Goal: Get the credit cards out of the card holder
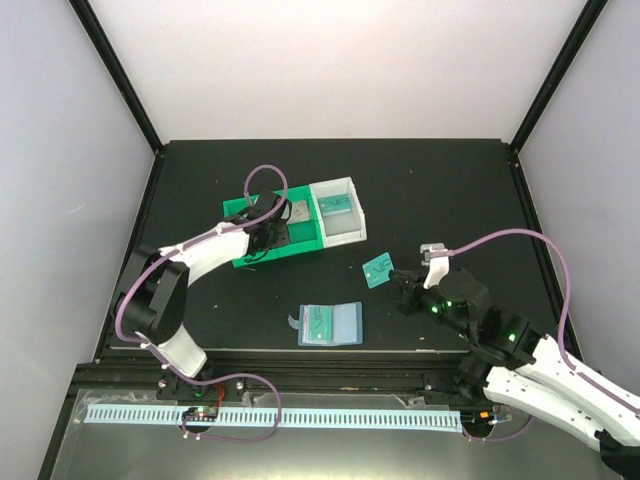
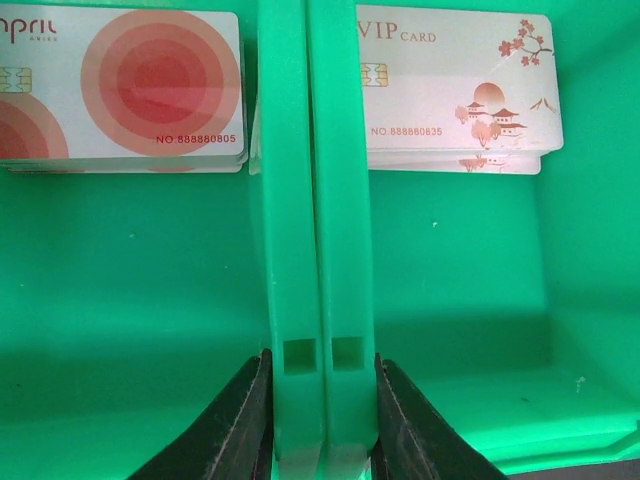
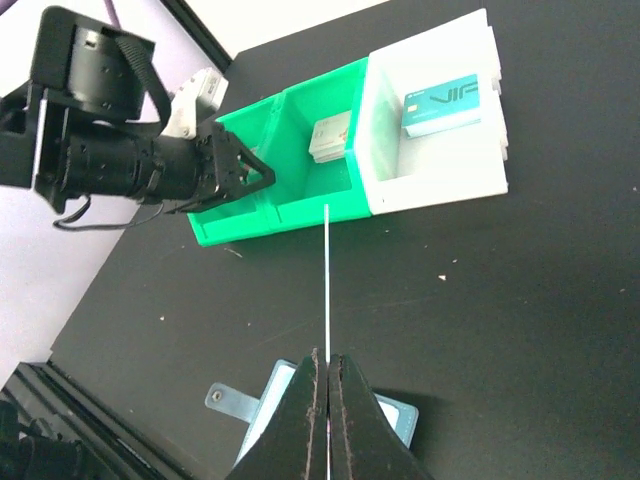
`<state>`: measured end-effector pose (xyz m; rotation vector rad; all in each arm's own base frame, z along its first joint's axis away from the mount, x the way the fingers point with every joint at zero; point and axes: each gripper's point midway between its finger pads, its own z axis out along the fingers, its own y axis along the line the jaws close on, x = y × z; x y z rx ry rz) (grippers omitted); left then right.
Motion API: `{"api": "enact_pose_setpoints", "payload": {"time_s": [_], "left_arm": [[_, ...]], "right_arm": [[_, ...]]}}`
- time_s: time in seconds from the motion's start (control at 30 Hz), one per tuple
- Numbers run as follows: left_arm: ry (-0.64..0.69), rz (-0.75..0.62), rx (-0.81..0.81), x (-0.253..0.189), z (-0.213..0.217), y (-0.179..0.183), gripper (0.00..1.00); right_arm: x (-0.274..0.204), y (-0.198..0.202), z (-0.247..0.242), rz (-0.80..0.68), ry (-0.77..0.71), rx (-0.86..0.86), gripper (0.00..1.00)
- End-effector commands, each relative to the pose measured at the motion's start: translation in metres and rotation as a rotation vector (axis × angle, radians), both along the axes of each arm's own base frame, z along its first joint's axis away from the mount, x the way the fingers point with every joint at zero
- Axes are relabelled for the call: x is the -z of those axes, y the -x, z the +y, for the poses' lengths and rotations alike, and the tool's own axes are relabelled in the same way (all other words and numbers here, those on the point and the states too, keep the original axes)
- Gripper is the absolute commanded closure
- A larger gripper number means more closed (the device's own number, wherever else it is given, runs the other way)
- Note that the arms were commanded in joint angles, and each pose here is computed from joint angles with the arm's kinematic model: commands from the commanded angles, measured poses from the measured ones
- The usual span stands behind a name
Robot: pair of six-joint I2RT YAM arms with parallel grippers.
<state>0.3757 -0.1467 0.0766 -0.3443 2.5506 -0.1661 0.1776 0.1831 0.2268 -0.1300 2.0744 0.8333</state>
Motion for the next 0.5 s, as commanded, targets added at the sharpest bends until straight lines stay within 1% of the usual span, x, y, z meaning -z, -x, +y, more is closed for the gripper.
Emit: {"api": "enact_pose_setpoints", "payload": {"time_s": [0.0,0.13,0.3,0.47], "left_arm": [[0.096,0.018,-0.004,0.001,-0.017,0.019,0.86],[0.13,0.041,-0.006,0.01,-0.022,0.03,0.82],[0.185,0.047,0.031,0.006,-0.033,0.039,0.69],[0.223,-0.01,0.059,-0.021,-0.034,0.045,0.48]], "right_arm": [[-0.021,-0.015,0.0,-0.061,-0.019,0.058,0.99],[-0.016,-0.024,0.001,-0.071,-0.039,0.103,0.99],[-0.029,-0.034,0.015,-0.091,-0.029,0.091,0.99],[-0.042,-0.047,0.026,-0.12,-0.016,0.101,0.99]]}}
